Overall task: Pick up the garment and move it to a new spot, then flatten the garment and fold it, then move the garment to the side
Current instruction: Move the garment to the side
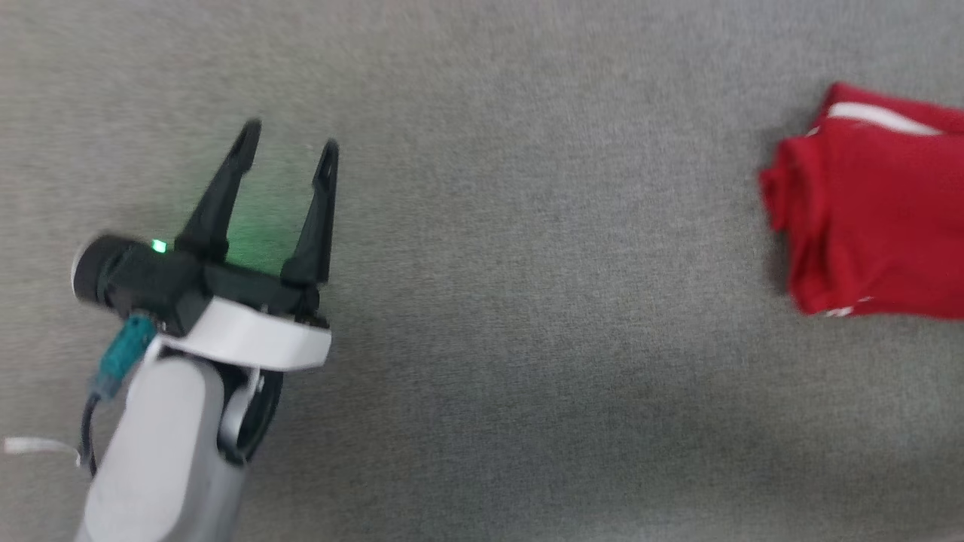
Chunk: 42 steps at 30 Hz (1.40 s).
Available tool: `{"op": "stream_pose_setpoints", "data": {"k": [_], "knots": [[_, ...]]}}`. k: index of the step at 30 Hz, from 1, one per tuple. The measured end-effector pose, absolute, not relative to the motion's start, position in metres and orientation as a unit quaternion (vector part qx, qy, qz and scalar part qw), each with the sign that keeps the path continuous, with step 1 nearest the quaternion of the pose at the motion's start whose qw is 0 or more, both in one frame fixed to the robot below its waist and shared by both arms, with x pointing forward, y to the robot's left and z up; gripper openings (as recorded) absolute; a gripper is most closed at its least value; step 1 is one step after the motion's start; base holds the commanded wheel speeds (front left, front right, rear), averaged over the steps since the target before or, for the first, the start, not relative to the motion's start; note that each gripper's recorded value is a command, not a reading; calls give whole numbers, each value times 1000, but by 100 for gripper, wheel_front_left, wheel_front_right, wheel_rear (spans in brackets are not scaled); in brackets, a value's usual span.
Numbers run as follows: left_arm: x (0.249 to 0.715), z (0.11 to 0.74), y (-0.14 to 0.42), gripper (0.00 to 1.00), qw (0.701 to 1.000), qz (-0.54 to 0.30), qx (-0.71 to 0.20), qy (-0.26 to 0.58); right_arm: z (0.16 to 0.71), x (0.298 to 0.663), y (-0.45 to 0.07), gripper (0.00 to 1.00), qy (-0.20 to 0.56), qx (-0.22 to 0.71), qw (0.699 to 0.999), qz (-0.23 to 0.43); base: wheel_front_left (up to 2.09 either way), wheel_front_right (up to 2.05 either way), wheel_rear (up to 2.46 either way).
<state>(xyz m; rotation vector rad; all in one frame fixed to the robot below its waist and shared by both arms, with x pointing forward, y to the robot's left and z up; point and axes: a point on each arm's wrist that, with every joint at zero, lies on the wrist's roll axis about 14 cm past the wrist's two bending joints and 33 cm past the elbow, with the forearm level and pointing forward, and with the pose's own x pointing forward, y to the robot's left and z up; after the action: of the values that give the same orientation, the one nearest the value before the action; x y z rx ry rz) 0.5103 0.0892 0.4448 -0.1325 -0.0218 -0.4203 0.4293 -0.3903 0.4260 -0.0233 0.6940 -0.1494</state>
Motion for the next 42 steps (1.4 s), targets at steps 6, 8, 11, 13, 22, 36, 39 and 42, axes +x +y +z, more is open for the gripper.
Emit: {"op": "stream_pose_setpoints", "data": {"k": [6, 8, 11, 13, 22, 36, 39, 42], "knots": [[547, 437, 61, 100, 964, -258, -57, -33, 419, 437, -443, 0, 342, -53, 928, -139, 0, 0, 0], [556, 435, 51, 100, 960, -272, -59, -39, 420, 442, -460, 0, 334, -65, 926, -161, 0, 0, 0], [569, 433, 40, 100, 954, -290, -57, -51, 422, 448, -485, 0, 323, -76, 923, -197, 0, 0, 0], [577, 433, 36, 100, 951, -297, -57, -61, 422, 451, -500, 0, 319, -86, 918, -219, 0, 0, 0], [589, 430, 20, 100, 940, -325, -53, -84, 403, 456, -532, 0, 334, -103, 897, -270, 0, 0, 0], [590, 441, 21, 100, 942, -319, -56, -90, 392, 459, -532, 100, 338, -101, 893, -278, 0, 0, 0], [587, 442, 26, 100, 946, -307, -61, -82, 399, 461, -531, 100, 329, -107, 898, -273, 0, 0, 0], [581, 446, 32, 100, 950, -294, -66, -78, 411, 467, -527, 100, 310, -115, 907, -262, 0, 0, 0]]}}
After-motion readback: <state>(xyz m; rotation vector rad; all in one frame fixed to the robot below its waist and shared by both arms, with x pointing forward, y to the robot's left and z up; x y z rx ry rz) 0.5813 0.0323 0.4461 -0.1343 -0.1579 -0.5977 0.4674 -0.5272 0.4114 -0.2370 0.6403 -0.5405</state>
